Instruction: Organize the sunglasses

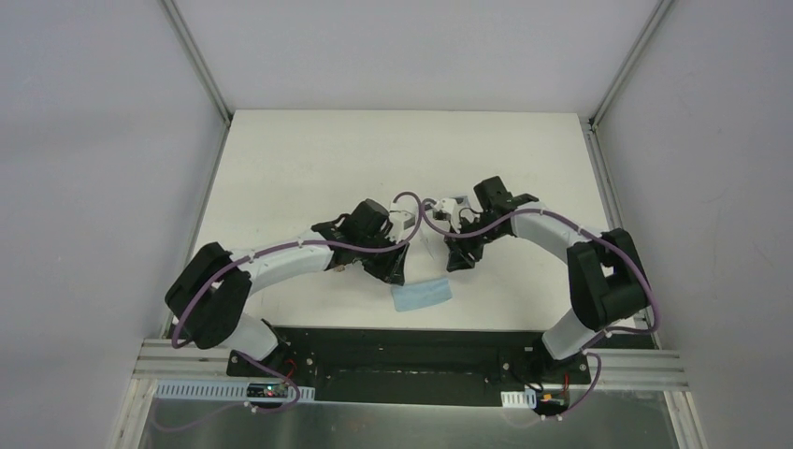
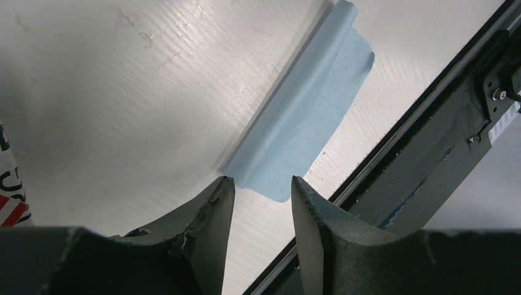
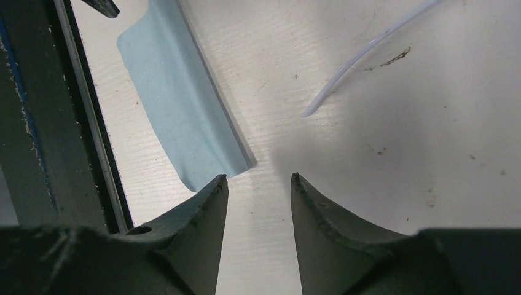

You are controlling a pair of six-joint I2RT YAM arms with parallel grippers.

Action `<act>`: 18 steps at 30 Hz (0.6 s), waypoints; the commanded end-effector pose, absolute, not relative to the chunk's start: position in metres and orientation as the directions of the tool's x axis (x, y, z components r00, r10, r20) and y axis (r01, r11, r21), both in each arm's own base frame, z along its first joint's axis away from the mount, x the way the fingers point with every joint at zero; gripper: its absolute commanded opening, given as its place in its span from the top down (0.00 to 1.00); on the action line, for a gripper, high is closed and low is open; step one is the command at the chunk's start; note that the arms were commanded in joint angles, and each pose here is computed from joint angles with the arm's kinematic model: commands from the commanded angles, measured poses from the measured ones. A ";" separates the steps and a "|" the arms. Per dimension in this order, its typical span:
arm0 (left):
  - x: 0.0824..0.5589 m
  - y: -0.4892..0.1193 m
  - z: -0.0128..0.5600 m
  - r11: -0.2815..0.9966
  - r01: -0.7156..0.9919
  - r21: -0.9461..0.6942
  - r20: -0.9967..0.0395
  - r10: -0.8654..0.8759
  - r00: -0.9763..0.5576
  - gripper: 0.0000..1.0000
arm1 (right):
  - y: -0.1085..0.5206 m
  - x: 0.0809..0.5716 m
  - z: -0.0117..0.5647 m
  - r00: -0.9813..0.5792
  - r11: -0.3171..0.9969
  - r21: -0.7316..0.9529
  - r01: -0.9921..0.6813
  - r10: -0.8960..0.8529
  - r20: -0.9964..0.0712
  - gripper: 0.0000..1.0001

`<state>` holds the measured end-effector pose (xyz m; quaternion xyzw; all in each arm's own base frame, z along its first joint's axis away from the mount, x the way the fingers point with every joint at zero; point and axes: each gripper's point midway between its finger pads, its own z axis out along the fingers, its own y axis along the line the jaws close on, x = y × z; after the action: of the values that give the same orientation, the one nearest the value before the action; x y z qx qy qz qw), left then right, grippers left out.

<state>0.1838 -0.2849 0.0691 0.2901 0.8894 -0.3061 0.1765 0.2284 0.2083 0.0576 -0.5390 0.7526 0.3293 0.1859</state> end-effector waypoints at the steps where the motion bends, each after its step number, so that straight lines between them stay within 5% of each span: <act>1: 0.189 -0.291 0.066 0.634 0.605 -0.482 -0.491 0.376 -0.785 0.58 | 0.219 0.226 0.061 -0.327 0.128 0.332 -0.935 -0.675 -0.661 0.56; 18: 0.192 -0.288 0.056 0.594 0.566 -0.572 -0.429 0.372 -0.823 0.62 | 0.197 0.237 0.070 -0.424 0.121 0.442 -0.889 -0.584 -0.693 0.57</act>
<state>0.1925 -0.2783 0.0454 0.2531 0.9021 -0.3248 0.1292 0.2207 0.1981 0.0437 -0.5085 0.7520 0.3991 0.1292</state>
